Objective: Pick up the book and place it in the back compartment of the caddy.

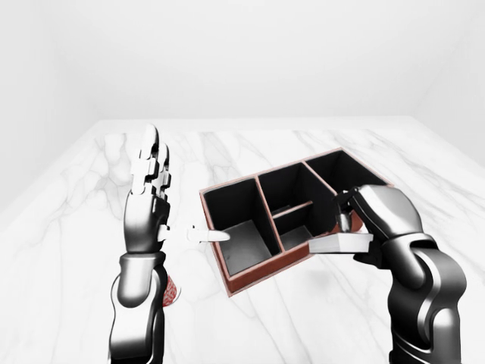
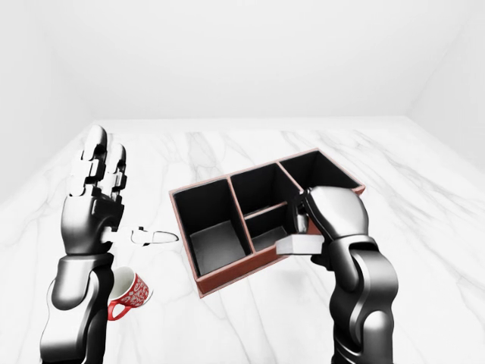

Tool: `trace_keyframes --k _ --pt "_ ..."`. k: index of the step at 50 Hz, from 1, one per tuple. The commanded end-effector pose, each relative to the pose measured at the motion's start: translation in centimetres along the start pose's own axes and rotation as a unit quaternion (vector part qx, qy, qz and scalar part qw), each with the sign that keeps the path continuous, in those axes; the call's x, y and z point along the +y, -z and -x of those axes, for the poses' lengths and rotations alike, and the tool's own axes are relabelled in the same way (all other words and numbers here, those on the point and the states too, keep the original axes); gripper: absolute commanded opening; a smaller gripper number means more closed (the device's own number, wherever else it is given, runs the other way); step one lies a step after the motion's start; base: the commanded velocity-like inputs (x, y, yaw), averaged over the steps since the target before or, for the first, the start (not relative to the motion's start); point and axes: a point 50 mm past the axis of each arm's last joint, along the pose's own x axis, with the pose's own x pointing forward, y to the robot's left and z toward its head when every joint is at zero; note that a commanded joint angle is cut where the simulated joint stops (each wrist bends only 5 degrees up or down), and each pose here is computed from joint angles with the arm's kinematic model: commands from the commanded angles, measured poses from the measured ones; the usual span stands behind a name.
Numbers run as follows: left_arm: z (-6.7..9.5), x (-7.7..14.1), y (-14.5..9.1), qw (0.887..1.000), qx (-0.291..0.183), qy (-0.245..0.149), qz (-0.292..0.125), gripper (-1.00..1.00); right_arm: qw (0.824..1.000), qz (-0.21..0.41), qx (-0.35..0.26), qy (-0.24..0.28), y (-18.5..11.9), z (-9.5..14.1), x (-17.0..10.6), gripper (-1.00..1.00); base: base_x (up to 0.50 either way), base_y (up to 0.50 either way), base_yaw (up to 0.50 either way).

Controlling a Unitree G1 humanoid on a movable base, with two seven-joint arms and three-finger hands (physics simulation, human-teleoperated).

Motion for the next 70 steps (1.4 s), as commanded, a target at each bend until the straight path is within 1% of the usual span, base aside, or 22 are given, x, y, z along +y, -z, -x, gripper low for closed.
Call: trace_keyframes --k 1,10,33,50,55,61,66,70 --pt "0.0 0.0 0.1 1.0 0.001 0.0 0.0 1.0 1.0 0.012 -0.014 0.021 -1.1 -0.2 -0.8 -1.0 0.0 0.0 0.0" --pt "0.0 0.0 0.0 1.0 0.0 0.0 0.0 1.0 0.999 0.016 -0.03 0.037 -2.1 -0.4 -1.3 -1.0 0.0 0.0 0.0" --pt "0.0 0.1 -0.3 1.0 -0.007 0.0 0.0 1.0 0.997 0.021 -0.057 0.051 -4.2 -1.0 -1.7 -1.0 0.0 0.0 0.0" --pt "0.0 0.0 -0.3 1.0 -0.006 0.0 0.0 1.0 0.997 0.018 -0.064 0.036 -4.7 -1.4 -1.1 -1.0 0.0 0.0 0.0" --pt "0.0 0.0 -0.3 1.0 -0.006 0.0 -0.001 1.0 0.996 0.021 -0.068 0.046 -5.0 -1.7 -1.6 -1.0 0.0 0.0 0.0" --pt "-0.1 0.0 -0.3 1.0 -0.007 0.0 0.0 1.0 0.996 0.024 -0.073 0.045 -5.0 -2.2 -1.8 -1.0 0.0 0.0 0.0" --pt "-0.1 0.0 -0.1 1.0 -0.003 0.001 0.0 1.0 0.995 0.027 -0.079 0.063 -5.3 -2.4 -2.6 -1.0 0.0 0.0 0.0" --pt "-0.1 0.0 -0.2 1.0 -0.005 0.001 0.0 1.0 0.994 0.029 -0.081 0.068 -5.3 -2.6 -3.0 -1.0 0.0 0.0 0.0"
